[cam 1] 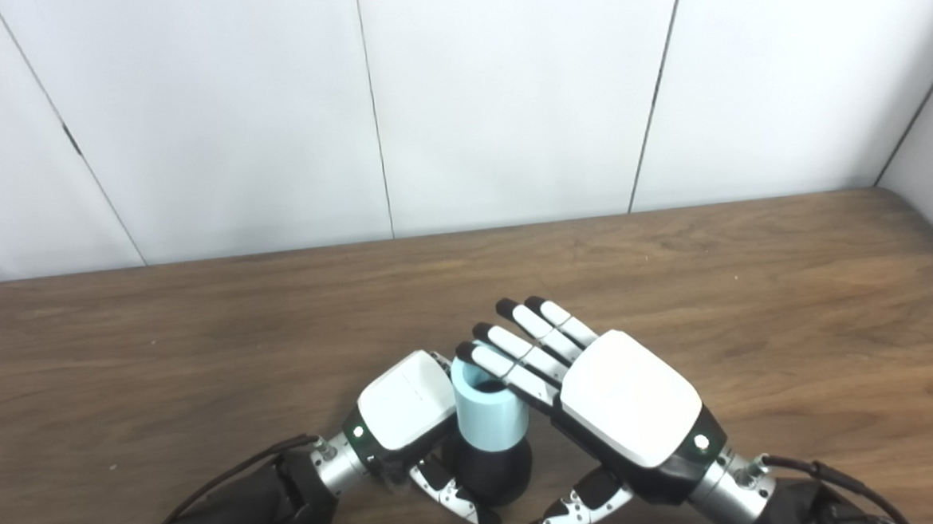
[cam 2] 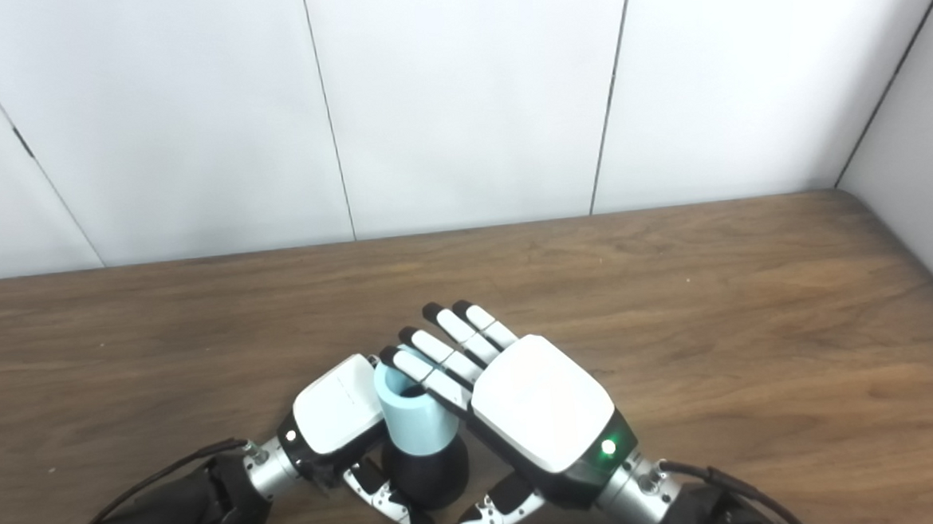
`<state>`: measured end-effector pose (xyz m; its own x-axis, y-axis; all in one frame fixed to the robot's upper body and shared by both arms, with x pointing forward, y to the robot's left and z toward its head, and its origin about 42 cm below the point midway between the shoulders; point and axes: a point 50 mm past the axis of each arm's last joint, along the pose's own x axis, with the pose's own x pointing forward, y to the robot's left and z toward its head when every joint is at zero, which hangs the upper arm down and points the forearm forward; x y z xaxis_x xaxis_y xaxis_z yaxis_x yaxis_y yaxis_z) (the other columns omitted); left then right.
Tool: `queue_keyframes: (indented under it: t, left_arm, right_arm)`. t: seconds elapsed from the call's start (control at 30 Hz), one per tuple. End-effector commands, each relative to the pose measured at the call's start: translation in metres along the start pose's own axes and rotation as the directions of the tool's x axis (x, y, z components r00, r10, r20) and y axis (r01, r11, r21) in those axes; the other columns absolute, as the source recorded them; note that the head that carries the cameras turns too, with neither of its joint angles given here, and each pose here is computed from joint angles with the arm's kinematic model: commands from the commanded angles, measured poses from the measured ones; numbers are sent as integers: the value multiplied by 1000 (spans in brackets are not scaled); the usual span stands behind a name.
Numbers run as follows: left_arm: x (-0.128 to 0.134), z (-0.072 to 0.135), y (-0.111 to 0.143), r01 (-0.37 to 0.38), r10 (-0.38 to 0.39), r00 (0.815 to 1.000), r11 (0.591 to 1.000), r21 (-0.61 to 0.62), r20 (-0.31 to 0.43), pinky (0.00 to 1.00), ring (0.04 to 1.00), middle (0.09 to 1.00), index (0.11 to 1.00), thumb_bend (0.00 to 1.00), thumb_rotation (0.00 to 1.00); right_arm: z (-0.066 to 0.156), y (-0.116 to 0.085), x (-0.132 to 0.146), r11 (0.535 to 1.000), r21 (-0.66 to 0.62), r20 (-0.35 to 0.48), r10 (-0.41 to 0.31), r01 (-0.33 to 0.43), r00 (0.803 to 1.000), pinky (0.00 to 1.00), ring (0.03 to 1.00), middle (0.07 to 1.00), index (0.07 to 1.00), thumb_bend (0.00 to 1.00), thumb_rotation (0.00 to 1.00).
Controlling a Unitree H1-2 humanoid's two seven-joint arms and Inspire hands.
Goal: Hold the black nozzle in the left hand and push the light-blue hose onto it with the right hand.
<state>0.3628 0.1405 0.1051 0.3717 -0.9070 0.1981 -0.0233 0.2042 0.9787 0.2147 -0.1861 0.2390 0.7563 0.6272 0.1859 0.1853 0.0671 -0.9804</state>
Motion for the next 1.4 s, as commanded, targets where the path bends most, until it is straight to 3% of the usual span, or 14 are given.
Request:
queue_keyframes:
  t: [0.0, 0.1, 0.17, 0.27, 0.47, 0.6, 0.67, 0.83, 0.93, 1.1, 1.37]
  left_arm:
    - [-48, 58, -75, 254, -253, 967, 958, -134, 19, 160, 195, 384, 490, 514, 0]
    - [-48, 58, -74, 246, -246, 969, 959, -142, 15, 151, 183, 462, 477, 522, 0]
    - [-48, 58, -75, 246, -246, 969, 959, -138, 16, 153, 187, 399, 486, 515, 0]
    - [-49, 58, -75, 247, -248, 969, 959, -136, 14, 149, 181, 465, 477, 523, 0]
    - [-49, 58, -76, 248, -248, 969, 960, -132, 18, 162, 198, 471, 477, 523, 0]
    - [-48, 58, -76, 245, -244, 970, 961, -126, 19, 174, 218, 395, 496, 514, 0]
    - [-48, 58, -77, 234, -234, 972, 964, -128, 15, 164, 203, 455, 481, 522, 0]
    - [-48, 57, -78, 251, -251, 968, 959, -135, 18, 187, 220, 390, 495, 514, 0]
    - [-47, 57, -78, 248, -248, 969, 959, -135, 19, 220, 260, 404, 507, 515, 0]
    - [-46, 57, -79, 246, -246, 969, 960, -134, 19, 225, 265, 405, 508, 515, 0]
    - [-45, 57, -80, 258, -257, 966, 957, -129, 23, 205, 244, 393, 502, 514, 0]
  right_arm:
    - [-5, 31, -20, 969, -44, -9, 242, -242, 970, 950, 1000, 931, 883, 959, 798]
    - [-4, 32, -21, 968, -41, -9, 247, -247, 969, 952, 1000, 937, 891, 953, 802]
    - [-4, 32, -21, 968, -37, -8, 248, -249, 969, 953, 1000, 937, 892, 952, 795]
    - [-3, 33, -21, 969, -29, -4, 246, -246, 969, 949, 1000, 931, 890, 955, 786]
    - [-3, 31, -20, 979, 11, -12, 202, -202, 979, 956, 1000, 942, 895, 952, 778]
    - [-3, 19, -15, 991, 102, -33, 85, -82, 996, 961, 1000, 964, 920, 935, 778]
    - [-3, 12, -12, 992, 124, -48, 15, -9, 999, 992, 1000, 988, 952, 921, 788]
    - [-7, -18, 0, 975, 137, -63, -168, 176, 984, 1000, 1000, 1000, 997, 879, 842]
    - [-9, -33, 6, 964, 110, -70, -235, 242, 969, 1000, 1000, 1000, 1000, 875, 904]
    - [-14, -41, 12, 953, 94, -93, -279, 287, 956, 1000, 1000, 1000, 1000, 887, 911]
    - [-25, -40, 19, 953, 64, -119, -288, 296, 950, 1000, 1000, 1000, 1000, 892, 950]
